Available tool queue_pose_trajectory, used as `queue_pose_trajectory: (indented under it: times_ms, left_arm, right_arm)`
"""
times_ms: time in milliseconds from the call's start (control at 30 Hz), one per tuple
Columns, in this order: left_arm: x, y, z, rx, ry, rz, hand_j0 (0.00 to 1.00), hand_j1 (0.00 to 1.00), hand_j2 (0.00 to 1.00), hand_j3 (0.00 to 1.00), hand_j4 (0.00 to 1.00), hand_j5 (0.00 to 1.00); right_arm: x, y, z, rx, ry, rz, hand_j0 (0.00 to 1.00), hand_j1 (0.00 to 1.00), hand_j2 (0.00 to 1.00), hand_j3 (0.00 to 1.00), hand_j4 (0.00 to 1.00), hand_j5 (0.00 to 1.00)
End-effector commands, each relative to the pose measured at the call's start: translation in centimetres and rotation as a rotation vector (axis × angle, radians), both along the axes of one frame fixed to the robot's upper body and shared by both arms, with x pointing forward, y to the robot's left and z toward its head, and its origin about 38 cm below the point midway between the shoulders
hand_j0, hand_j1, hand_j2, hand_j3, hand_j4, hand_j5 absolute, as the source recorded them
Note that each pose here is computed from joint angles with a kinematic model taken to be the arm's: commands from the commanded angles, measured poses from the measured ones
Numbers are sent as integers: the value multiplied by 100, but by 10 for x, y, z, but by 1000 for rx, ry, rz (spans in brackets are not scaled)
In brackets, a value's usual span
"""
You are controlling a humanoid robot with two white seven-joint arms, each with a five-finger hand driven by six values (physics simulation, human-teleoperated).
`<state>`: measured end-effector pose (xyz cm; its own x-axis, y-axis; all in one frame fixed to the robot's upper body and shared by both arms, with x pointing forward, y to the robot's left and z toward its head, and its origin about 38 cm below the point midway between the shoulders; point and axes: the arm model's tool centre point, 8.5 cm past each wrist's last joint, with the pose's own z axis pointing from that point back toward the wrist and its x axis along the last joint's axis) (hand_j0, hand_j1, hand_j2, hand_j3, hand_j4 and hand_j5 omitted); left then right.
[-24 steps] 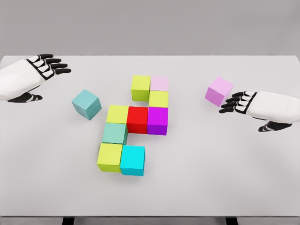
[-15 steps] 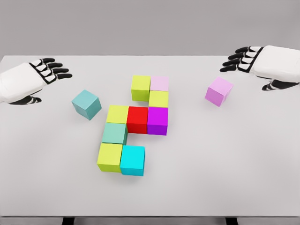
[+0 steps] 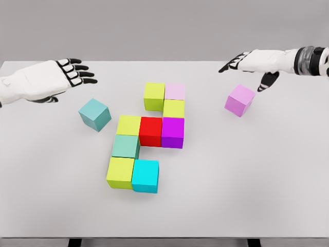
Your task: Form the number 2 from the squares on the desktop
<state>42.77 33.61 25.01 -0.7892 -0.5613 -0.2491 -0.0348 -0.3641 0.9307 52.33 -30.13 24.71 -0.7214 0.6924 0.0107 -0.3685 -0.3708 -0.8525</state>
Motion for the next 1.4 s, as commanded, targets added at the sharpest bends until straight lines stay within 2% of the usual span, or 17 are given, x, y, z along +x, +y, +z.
queue_pose_trajectory:
  times_ms: [0,33,100,333,500,667,767,867,1000,1133,1300,1367]
  left_arm:
    - [-3,5,-29,-21,104,20,100,100,100,100,100,100]
    - [-1,6,-33,-32,133,28,100,100,100,100,100,100]
    - [6,17,-39,-107,200,83,100,100,100,100,100,100]
    - [10,12,-40,-150,217,84,100,100,100,100,100,100]
    - [16,-9,-46,-76,264,46,100,100,100,100,100,100]
    - [16,-11,-48,-15,295,42,100,100,100,100,100,100]
    - [16,-12,-48,1,294,38,100,100,100,100,100,100]
    - [19,-11,-45,56,261,32,100,100,100,100,100,100]
    - [23,-18,-39,60,243,20,100,100,100,100,100,100]
    - [30,-35,-44,60,249,-7,100,100,100,100,100,100]
    - [30,-35,-45,62,252,-8,100,100,100,100,100,100]
    - [30,-38,-47,63,254,-15,100,100,100,100,100,100]
  right_arm:
    - [4,2,-11,-50,10,-10,100,100,100,100,100,100]
    - [5,5,-13,-76,6,-5,100,100,100,100,100,100]
    - [5,12,-21,-102,15,13,100,100,100,100,100,100]
    - [9,6,-39,-128,51,-24,100,100,100,100,100,100]
    - [14,5,-56,-130,92,-61,100,100,100,100,100,100]
    - [15,7,-62,-129,106,-64,100,100,100,100,100,100]
    - [15,5,-69,-125,123,-80,100,100,100,100,100,100]
    - [15,6,-69,-124,124,-77,100,100,100,100,100,100]
    - [15,9,-68,-122,119,-69,99,99,99,99,99,99]
    - [16,9,-65,-119,114,-69,99,99,99,99,99,99]
    - [15,9,-67,-121,118,-68,99,99,99,99,99,99]
    - [14,9,-68,-121,119,-67,92,92,92,92,92,92]
